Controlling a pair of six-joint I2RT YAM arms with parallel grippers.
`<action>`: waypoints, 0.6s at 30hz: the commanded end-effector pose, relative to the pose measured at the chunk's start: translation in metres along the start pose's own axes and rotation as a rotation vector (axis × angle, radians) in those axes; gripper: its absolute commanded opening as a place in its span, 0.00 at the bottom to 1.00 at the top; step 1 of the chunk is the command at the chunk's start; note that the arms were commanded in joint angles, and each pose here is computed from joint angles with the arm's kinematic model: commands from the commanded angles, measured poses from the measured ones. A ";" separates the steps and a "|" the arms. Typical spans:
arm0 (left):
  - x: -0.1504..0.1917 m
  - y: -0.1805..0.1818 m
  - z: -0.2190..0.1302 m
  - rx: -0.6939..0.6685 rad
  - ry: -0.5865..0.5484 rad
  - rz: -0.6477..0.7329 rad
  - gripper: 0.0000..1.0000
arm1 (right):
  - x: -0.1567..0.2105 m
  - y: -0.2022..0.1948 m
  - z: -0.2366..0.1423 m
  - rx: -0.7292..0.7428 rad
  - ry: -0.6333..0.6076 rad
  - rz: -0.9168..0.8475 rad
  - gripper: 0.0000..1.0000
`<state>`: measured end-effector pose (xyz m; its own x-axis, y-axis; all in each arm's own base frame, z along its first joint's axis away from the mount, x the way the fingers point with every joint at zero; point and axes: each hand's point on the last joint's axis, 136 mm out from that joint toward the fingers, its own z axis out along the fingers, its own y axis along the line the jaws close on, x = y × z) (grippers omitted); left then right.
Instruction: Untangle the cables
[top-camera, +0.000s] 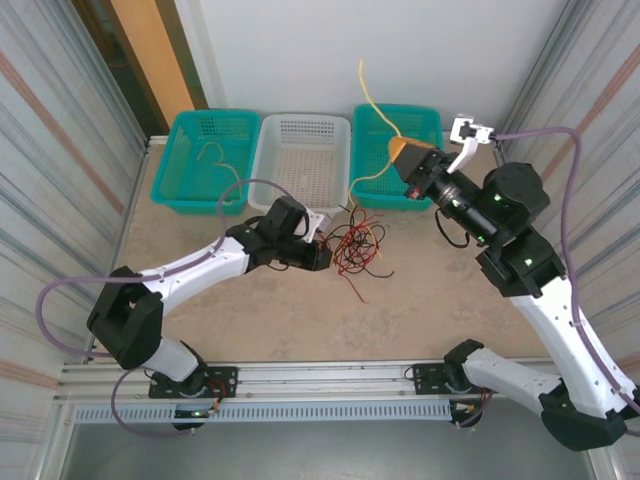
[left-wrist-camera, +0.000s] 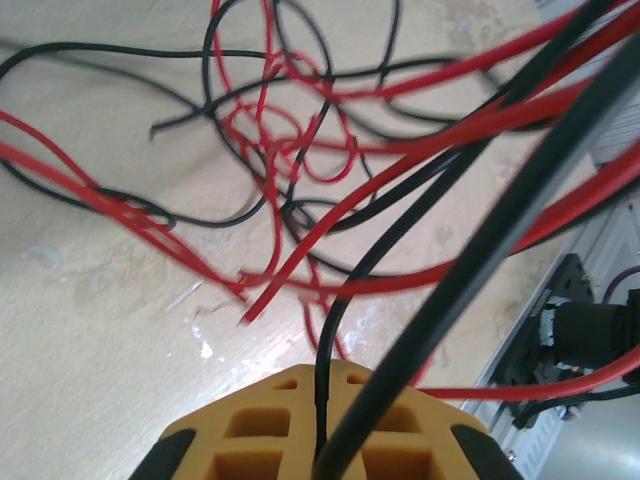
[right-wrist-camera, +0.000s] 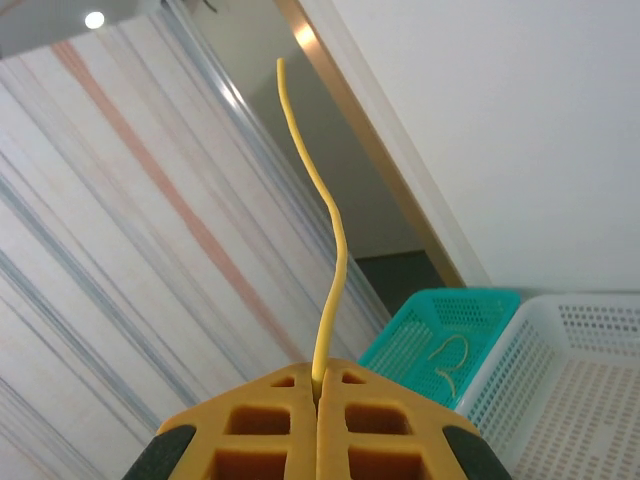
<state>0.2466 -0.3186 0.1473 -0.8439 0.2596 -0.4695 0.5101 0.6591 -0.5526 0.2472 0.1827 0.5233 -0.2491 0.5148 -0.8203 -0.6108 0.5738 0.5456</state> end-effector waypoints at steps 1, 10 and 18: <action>0.021 0.012 -0.009 -0.070 0.041 0.016 0.00 | -0.043 0.020 -0.026 -0.027 -0.139 -0.067 0.00; 0.034 0.022 -0.016 -0.101 0.056 -0.002 0.00 | -0.046 0.010 -0.027 0.004 -0.142 -0.060 0.00; 0.027 0.030 -0.049 -0.184 0.049 0.009 0.33 | -0.032 0.002 -0.020 0.009 -0.100 -0.043 0.00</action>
<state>0.2292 -0.2684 0.1307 -0.8665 0.2893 -0.4068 0.4655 0.7624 -0.4494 0.2374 0.1520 0.5475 -0.1458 0.5509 -0.8218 -0.5999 0.6113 0.5162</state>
